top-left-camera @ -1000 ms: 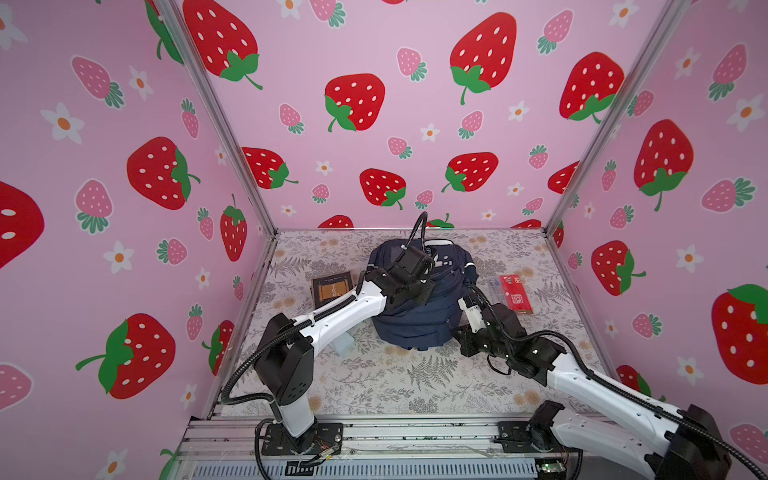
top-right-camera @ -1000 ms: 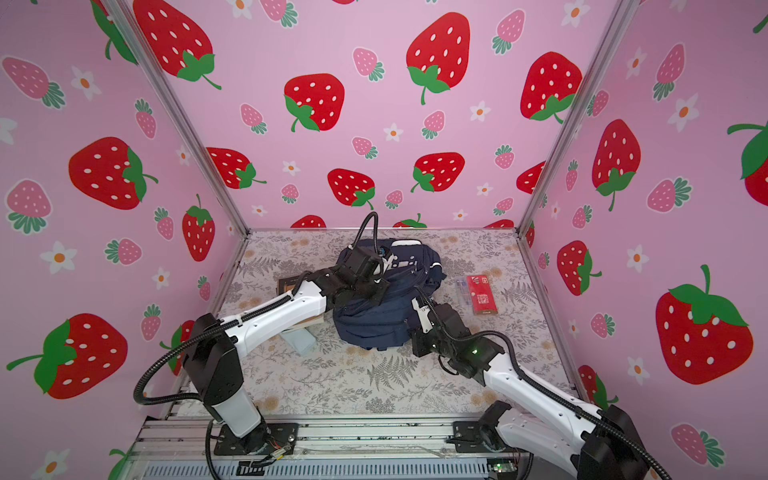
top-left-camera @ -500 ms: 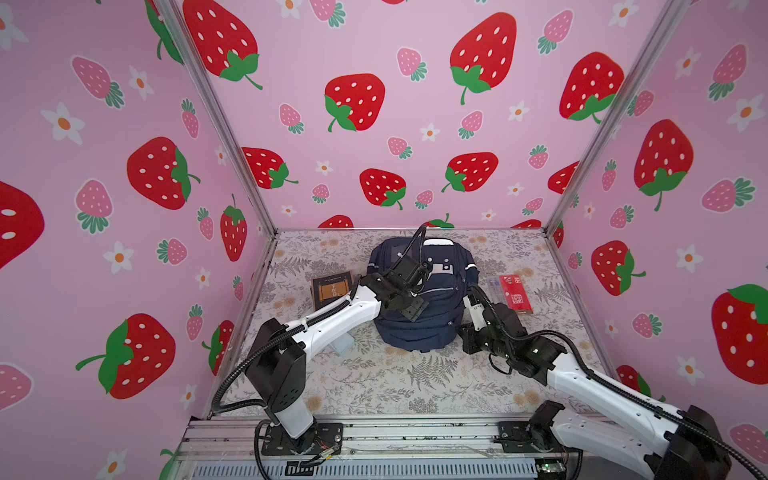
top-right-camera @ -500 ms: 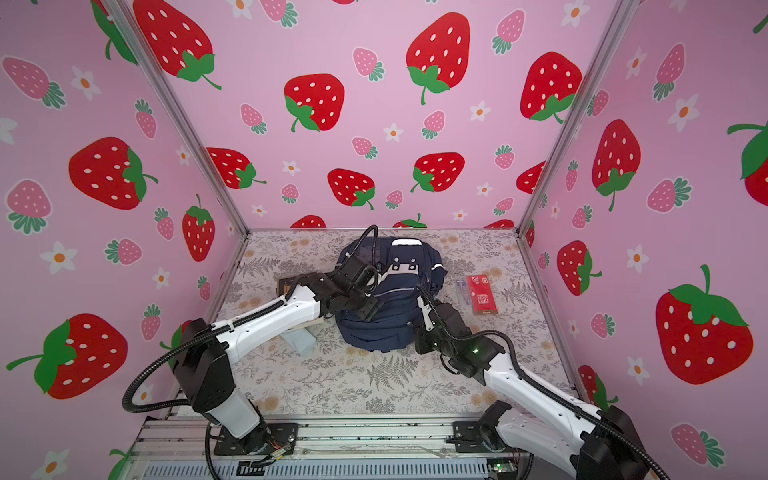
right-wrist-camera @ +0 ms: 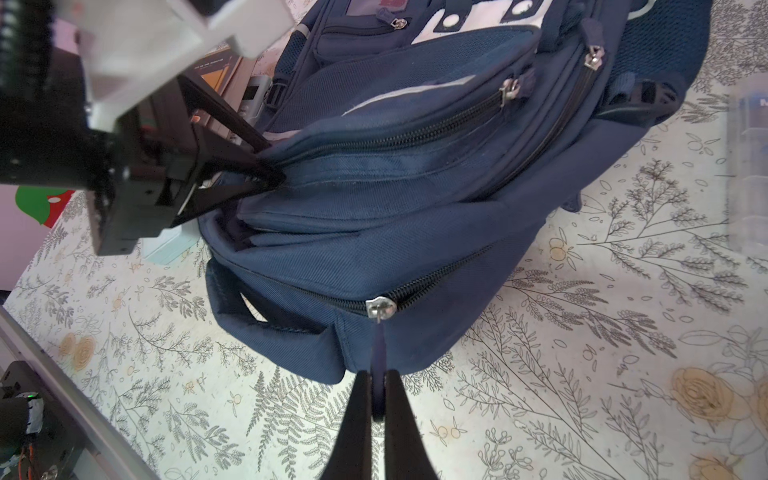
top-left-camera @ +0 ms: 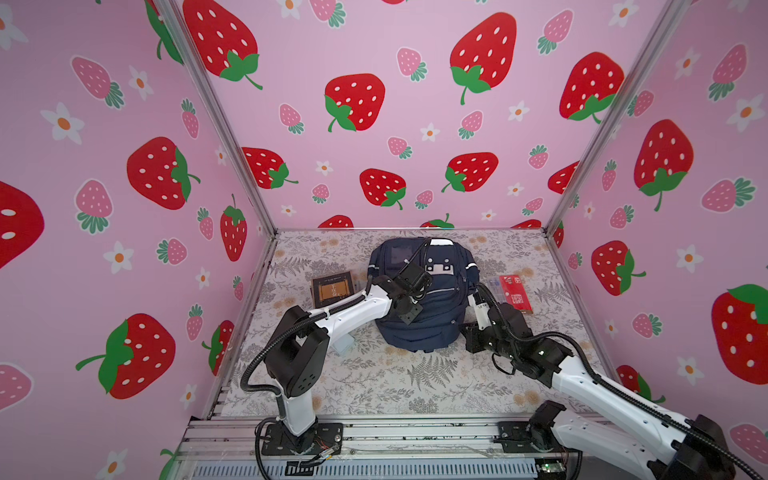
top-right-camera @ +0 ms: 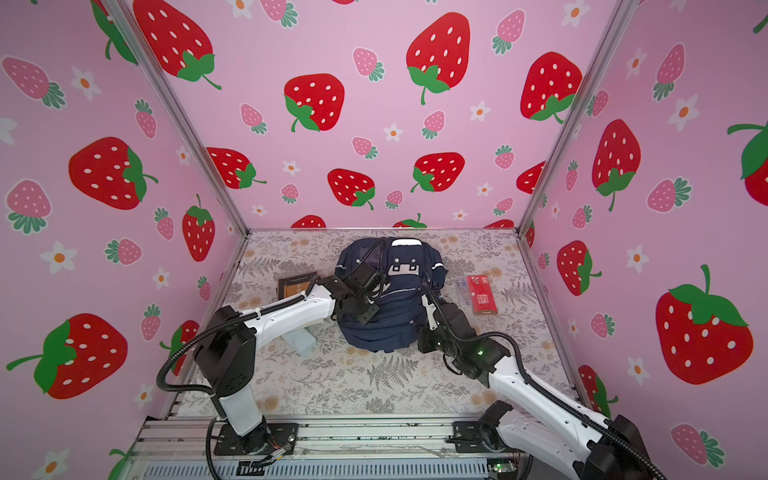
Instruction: Pack the student bag
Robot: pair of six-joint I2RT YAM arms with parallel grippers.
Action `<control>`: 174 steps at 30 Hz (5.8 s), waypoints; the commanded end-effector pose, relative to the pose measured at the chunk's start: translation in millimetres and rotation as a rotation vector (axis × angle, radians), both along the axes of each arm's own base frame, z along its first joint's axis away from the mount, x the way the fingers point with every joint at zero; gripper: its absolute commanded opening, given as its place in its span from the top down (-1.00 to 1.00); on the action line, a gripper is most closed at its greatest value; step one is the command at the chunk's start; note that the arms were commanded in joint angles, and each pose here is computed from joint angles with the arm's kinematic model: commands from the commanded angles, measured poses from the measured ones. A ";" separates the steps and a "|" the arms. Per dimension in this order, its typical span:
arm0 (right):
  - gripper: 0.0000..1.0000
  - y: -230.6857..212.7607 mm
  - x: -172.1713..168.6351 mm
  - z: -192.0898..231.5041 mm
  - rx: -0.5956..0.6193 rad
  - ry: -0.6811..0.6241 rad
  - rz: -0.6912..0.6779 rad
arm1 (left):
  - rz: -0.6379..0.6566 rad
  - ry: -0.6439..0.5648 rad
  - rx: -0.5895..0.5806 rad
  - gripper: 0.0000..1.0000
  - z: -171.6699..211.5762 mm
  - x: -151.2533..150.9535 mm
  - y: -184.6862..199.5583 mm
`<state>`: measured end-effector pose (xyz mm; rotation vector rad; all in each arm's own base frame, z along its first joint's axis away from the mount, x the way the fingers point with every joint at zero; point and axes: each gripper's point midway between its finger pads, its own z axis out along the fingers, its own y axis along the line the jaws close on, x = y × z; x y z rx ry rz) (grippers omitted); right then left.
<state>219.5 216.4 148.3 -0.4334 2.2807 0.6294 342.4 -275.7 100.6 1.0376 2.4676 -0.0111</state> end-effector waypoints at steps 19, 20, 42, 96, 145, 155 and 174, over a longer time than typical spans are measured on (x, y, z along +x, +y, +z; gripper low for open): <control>1.00 64.8 -30.8 52.7 0.031 -0.091 0.229 | 0.117 0.031 -0.583 1.00 154.1 15.7 -56.2; 1.00 69.2 -34.4 51.3 0.027 -0.086 0.243 | 0.111 0.034 -0.578 1.00 152.4 15.2 -57.6; 1.00 76.9 -42.0 43.2 0.069 -0.063 0.268 | 0.316 0.008 -0.492 1.00 107.1 37.1 -53.2; 1.00 177.9 -24.2 -53.8 -0.011 -0.052 0.153 | 0.506 0.303 -1.141 1.00 148.9 42.2 -83.9; -0.37 245.3 48.2 2.3 -0.011 0.146 0.379 | 1.165 0.192 -0.798 -0.43 42.5 -34.4 249.6; -0.31 282.1 38.1 -38.4 0.060 0.257 0.498 | 1.315 0.266 -0.966 -0.67 -3.3 -38.4 281.4; -0.19 284.4 33.7 -59.9 0.055 0.294 0.554 | 1.381 0.316 -1.147 -0.39 -33.6 -9.4 289.6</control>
